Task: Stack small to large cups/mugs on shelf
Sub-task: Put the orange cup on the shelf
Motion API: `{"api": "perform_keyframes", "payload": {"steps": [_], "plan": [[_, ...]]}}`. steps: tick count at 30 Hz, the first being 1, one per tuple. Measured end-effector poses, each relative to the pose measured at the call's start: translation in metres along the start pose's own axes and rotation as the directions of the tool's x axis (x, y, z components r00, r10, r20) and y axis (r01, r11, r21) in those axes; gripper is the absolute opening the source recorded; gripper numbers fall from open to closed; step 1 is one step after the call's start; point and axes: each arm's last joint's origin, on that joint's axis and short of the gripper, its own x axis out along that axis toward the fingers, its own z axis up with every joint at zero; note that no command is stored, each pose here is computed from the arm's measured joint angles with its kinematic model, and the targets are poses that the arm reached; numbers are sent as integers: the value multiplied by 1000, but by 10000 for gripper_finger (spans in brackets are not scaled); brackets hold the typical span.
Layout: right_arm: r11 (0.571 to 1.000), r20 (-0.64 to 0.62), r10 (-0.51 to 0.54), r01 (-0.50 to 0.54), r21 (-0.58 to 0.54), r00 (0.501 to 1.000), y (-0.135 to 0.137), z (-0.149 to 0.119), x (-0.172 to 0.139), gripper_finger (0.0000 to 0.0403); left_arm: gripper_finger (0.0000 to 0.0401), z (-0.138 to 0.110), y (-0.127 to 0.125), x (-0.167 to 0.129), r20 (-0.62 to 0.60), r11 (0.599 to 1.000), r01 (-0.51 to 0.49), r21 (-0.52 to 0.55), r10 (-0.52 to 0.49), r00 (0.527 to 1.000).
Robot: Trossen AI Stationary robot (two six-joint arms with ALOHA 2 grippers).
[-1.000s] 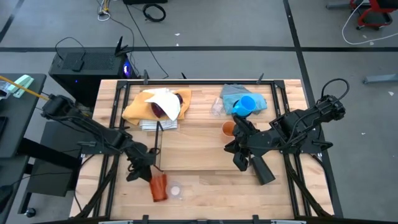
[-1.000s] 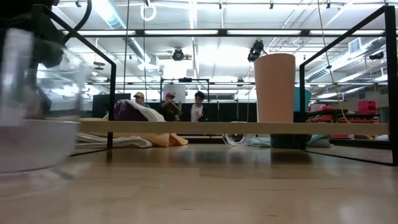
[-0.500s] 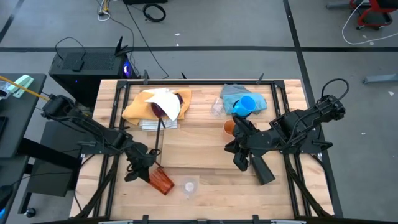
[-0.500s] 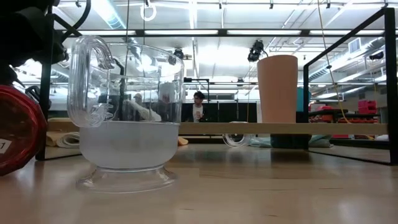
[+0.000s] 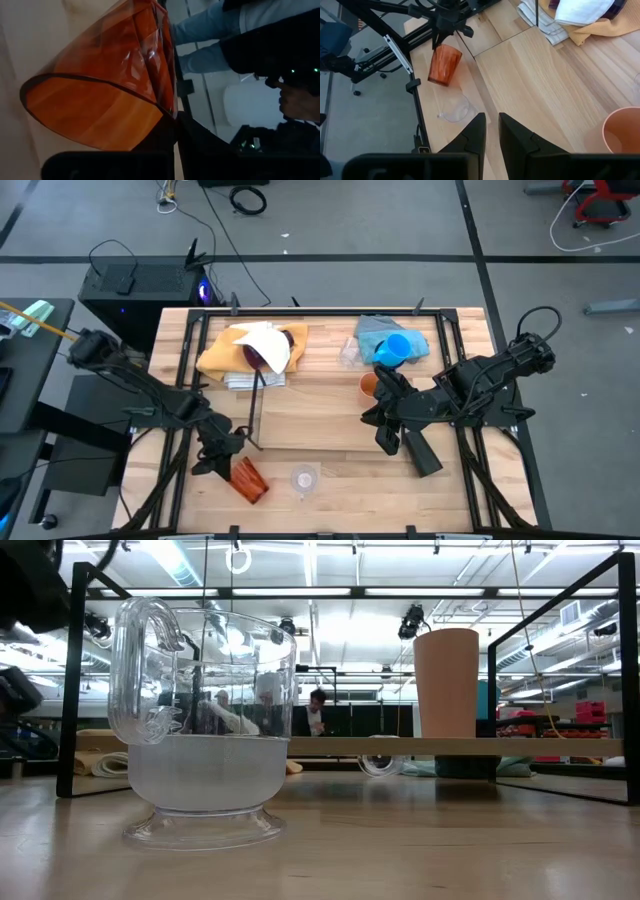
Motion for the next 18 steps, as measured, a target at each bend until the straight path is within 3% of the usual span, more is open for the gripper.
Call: {"api": "perform_keyframes", "payload": {"steps": [11,18], "plan": [[1000,0,-1,1,0,1000,0,0,0,57,12,8,-32,-24,22,1000,-20,9,20,1000],[1000,-1,-1,1,-1,1000,0,0,0,57,12,27,-97,-73,10,999,-26,43,25,1000]]}}
